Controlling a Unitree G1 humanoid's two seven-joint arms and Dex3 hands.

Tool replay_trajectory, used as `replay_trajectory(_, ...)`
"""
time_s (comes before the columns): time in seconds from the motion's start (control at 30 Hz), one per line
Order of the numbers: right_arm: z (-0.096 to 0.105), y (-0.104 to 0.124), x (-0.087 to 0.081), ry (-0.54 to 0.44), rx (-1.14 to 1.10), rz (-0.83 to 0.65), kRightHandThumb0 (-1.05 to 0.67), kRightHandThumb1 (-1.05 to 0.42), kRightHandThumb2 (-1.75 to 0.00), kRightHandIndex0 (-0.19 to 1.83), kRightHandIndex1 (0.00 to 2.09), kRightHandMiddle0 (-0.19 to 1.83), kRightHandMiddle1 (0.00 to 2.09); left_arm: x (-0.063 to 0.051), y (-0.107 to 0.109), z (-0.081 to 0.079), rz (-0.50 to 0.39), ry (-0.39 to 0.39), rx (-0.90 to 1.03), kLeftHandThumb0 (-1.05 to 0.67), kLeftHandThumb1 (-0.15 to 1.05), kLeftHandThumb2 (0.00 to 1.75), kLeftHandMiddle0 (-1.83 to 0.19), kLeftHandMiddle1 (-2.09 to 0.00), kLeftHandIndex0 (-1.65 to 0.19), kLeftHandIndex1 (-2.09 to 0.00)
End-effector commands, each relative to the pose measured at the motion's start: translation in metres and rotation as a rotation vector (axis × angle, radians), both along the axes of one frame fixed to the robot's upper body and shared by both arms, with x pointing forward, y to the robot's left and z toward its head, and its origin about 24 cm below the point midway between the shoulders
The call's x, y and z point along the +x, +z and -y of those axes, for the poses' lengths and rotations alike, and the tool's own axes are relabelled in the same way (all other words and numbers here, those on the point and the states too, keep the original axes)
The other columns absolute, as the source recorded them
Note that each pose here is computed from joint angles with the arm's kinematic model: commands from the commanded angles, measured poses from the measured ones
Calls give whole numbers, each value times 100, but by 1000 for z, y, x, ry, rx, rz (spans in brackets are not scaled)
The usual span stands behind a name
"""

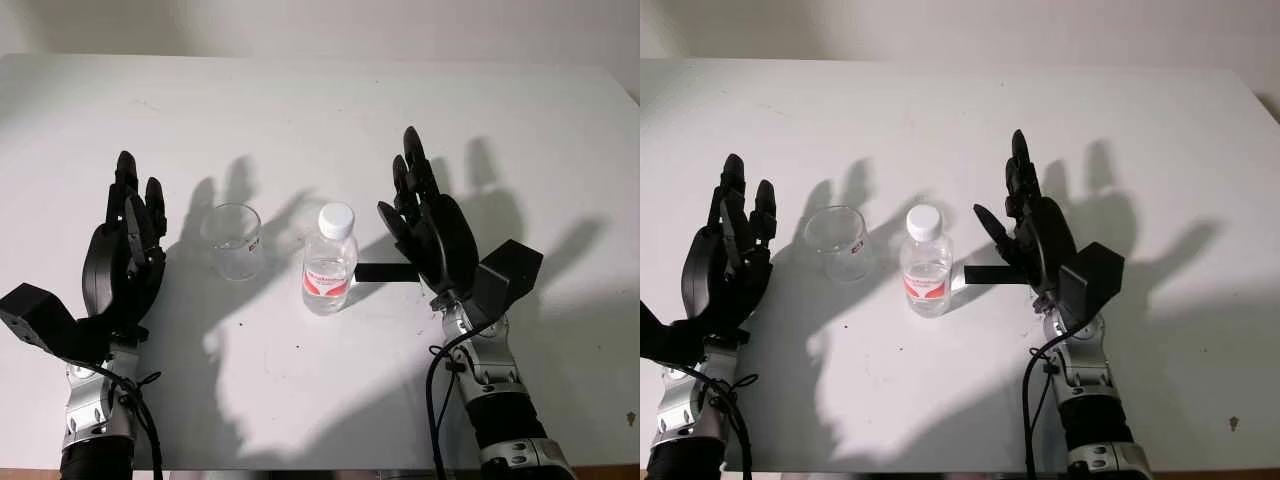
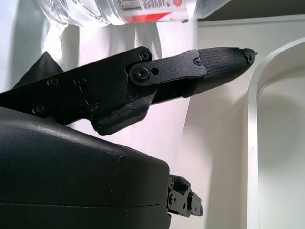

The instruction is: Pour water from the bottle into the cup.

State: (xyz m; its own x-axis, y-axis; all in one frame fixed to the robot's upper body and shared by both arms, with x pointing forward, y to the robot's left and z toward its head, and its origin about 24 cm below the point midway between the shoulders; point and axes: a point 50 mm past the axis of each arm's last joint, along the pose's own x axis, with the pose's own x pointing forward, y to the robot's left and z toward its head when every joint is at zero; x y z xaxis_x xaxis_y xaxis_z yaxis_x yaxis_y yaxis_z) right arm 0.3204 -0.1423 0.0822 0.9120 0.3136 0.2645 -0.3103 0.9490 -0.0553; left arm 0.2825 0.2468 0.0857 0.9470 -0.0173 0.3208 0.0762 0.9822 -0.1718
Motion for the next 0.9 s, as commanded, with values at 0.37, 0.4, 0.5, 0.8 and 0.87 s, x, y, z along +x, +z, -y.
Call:
replay_trajectory(0.37,2,-2,4,62,-32,-35,-94,-105,-26,-19,0,-19,0,1,4,-2,7,-3,31,-73,105,69,19,0,19,0)
replay_trajectory(0.4,5,-2,4,68,-39,-31,-95,-105,-26,-19,0,-19,0,1,3,-1,6,-2,29,-74,105,68,19,0,19,0)
replay_trajectory(0.5,15,-1,2,79,-53,-14,-99,-105,-24,-19,0,-19,0,1,2,0,-1,1,13,-74,105,67,19,0,19,0)
replay_trajectory(0.8,40,5,-7,218,-124,43,-105,-105,-15,-19,0,-19,0,2,1,2,1,-28,-12,-74,105,66,19,0,19,0)
replay_trajectory(0.87,42,7,-11,256,-173,61,-105,-105,-14,-19,0,-19,0,3,1,1,0,-29,-12,-74,105,66,19,0,19,0)
